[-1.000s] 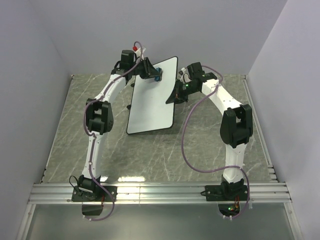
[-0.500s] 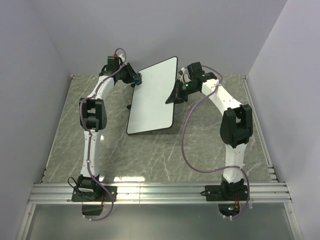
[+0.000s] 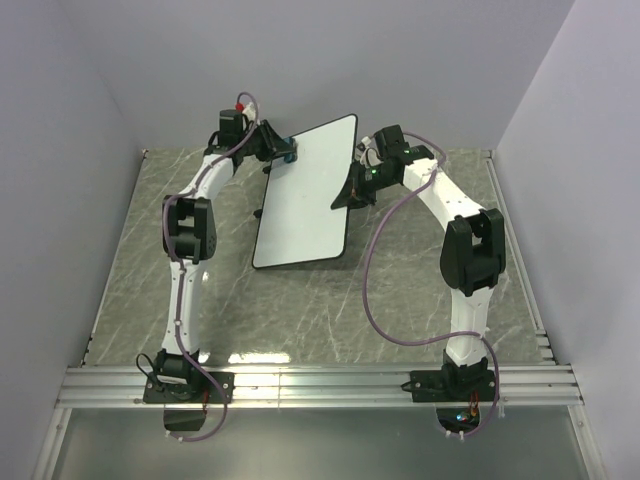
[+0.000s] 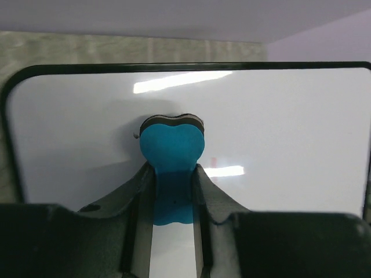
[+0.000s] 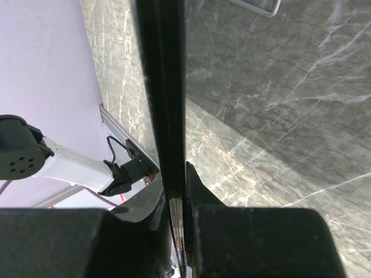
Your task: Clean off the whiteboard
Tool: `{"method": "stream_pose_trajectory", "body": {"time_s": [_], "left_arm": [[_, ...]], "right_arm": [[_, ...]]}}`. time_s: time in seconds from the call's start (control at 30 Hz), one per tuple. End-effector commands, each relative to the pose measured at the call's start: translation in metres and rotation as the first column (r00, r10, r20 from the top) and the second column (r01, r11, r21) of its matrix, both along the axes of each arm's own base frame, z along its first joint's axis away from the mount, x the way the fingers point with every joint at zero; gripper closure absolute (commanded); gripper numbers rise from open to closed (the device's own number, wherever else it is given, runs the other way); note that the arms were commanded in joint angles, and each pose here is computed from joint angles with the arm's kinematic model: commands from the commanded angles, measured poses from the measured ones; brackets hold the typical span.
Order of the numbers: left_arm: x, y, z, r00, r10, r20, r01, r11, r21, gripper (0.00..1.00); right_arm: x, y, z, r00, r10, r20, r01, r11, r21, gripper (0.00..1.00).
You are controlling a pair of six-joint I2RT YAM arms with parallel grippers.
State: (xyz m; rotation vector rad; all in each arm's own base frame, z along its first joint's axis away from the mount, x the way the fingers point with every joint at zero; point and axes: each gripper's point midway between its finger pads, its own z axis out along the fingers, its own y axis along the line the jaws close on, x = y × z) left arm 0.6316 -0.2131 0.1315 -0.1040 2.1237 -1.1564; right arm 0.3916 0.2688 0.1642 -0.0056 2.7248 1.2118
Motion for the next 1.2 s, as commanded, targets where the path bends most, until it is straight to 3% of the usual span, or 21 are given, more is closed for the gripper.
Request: {"method": "stream_pose_trajectory", "body": {"time_s": [0.0, 0.27, 0.43, 0.5, 0.63, 0.93, 1.03, 1.17], "left_arm": [[-0.036, -0.080, 0.071, 0.976, -0.182, 0.121, 0.199, 0.969, -0.147, 1.00], [-0.040, -0.099, 0.054, 0.981, -0.177, 0.082, 0.186, 0.975, -0.121, 1.00], [-0.004, -0.061, 0.024, 0.996, 0.083, 0.021, -0.083, 0.996, 0.030, 1.00], [0.012, -0.039, 0.001, 0.977, 0.215, -0.002, -0.214, 0.971, 0.106, 1.00], [0.023, -0.014, -0.033, 0.934, 0.354, -0.043, -0.340, 0.920, 0.193, 1.00], [0.014, -0.007, -0.045, 0.944, 0.326, -0.049, -0.304, 0.918, 0.253, 1.00], [0.007, -0.013, -0.028, 0.962, 0.269, -0.040, -0.255, 0.943, 0.213, 1.00], [-0.016, -0.045, 0.011, 0.996, 0.090, -0.004, -0.089, 0.990, 0.106, 1.00]], "right_arm": [[-0.072, -0.030, -0.086, 0.956, 0.077, -0.282, -0.158, 0.949, -0.274, 1.00], [-0.075, -0.034, -0.090, 0.952, 0.069, -0.300, -0.155, 0.948, -0.276, 1.00], [-0.077, -0.032, -0.090, 0.951, 0.074, -0.300, -0.161, 0.947, -0.278, 1.00], [-0.077, -0.031, -0.090, 0.951, 0.075, -0.300, -0.163, 0.946, -0.279, 1.00], [-0.079, -0.028, -0.091, 0.950, 0.087, -0.302, -0.176, 0.943, -0.283, 1.00], [-0.082, -0.022, -0.092, 0.947, 0.104, -0.304, -0.196, 0.936, -0.291, 1.00], [-0.085, -0.019, -0.093, 0.946, 0.116, -0.303, -0.209, 0.932, -0.295, 1.00], [-0.086, -0.018, -0.093, 0.948, 0.122, -0.293, -0.212, 0.931, -0.296, 1.00]]}}
